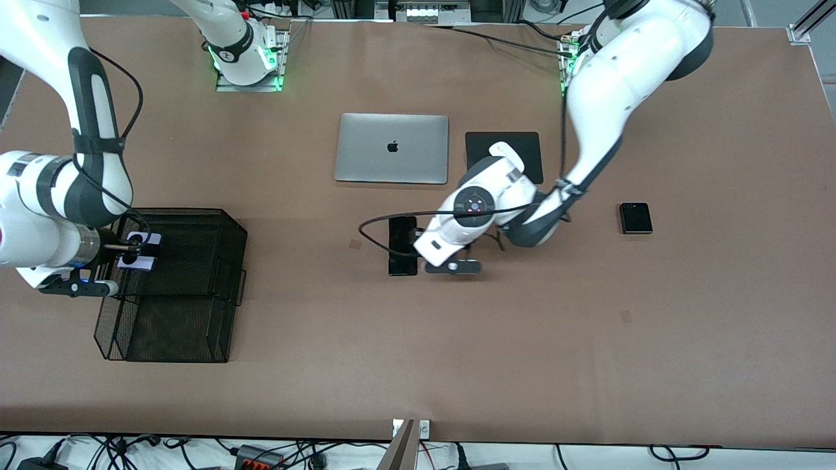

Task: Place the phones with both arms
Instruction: 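Drop the white phone in the basket while the left gripper sets down the tall phone, then grasp the tall phone with the right gripper while the left gripper grasps the small phone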

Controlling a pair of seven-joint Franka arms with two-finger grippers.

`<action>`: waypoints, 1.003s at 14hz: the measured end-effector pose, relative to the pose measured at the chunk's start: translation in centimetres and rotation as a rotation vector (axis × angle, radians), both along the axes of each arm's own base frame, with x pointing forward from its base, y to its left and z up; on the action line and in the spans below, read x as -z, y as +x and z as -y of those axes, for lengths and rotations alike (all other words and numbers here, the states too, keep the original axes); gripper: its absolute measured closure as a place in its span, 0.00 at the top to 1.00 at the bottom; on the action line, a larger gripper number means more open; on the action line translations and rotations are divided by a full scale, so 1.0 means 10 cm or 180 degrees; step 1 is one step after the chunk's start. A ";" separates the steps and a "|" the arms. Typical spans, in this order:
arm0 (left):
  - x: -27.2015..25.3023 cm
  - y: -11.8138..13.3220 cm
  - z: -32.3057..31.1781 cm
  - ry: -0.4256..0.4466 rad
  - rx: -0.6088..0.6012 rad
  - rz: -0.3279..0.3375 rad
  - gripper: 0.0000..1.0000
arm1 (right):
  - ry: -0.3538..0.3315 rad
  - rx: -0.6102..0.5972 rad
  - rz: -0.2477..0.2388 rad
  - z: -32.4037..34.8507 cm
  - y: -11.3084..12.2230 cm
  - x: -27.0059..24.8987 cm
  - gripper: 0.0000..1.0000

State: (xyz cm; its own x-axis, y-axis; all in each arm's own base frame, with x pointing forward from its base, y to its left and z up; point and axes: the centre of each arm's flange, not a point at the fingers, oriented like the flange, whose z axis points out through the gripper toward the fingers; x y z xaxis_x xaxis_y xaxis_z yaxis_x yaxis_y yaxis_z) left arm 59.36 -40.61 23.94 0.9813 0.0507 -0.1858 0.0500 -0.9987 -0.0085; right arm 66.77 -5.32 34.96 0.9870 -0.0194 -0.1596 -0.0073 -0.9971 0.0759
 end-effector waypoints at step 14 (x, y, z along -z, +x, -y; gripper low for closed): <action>0.16 0.17 -3.68 0.0370 -0.0077 -0.1206 1.00 | 0.0279 -0.0652 0.0694 -3.95 -0.38 0.40 1.00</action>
